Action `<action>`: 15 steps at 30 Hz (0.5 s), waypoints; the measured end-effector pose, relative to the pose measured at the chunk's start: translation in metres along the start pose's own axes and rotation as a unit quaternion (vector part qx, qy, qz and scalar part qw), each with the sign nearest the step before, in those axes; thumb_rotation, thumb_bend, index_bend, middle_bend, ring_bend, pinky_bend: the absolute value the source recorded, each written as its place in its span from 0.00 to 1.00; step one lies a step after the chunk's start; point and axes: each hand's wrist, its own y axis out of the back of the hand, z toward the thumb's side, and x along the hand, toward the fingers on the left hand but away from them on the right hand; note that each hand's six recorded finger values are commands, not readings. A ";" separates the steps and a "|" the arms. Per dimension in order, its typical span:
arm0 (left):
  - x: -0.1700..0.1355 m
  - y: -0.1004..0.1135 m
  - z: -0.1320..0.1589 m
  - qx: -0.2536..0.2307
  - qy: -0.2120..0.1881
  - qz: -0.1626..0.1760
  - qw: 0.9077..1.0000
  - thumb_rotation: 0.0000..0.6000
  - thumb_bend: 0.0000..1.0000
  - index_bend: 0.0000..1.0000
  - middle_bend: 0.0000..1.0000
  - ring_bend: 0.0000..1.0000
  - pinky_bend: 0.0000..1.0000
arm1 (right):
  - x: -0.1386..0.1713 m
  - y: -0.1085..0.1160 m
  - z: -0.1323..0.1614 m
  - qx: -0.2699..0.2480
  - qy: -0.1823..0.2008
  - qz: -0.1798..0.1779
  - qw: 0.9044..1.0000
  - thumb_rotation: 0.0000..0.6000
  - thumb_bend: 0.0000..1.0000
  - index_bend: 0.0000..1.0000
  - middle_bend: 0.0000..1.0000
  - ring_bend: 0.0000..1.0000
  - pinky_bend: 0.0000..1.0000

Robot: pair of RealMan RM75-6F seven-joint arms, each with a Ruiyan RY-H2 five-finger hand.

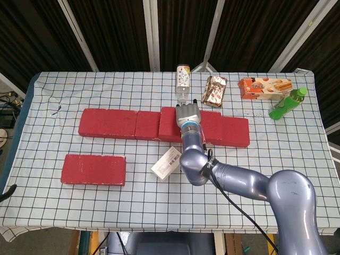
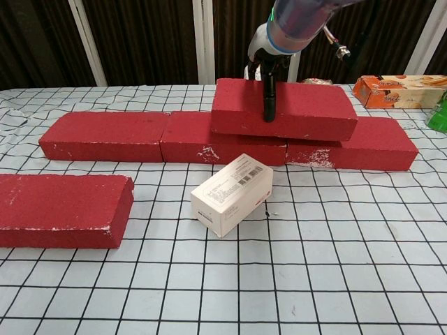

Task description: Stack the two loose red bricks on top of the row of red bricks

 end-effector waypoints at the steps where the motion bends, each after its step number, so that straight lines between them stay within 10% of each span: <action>1: 0.000 0.000 0.000 0.001 0.000 0.000 1.000 1.00 0.22 0.13 0.00 0.00 0.03 | -0.001 -0.001 0.001 0.000 0.001 0.000 1.000 1.00 0.16 0.32 0.33 0.30 0.00; 15: 0.002 -0.003 -0.002 0.011 0.011 -0.003 1.000 1.00 0.22 0.13 0.00 0.00 0.03 | -0.018 -0.002 0.004 0.023 -0.018 -0.002 1.000 1.00 0.15 0.33 0.34 0.30 0.00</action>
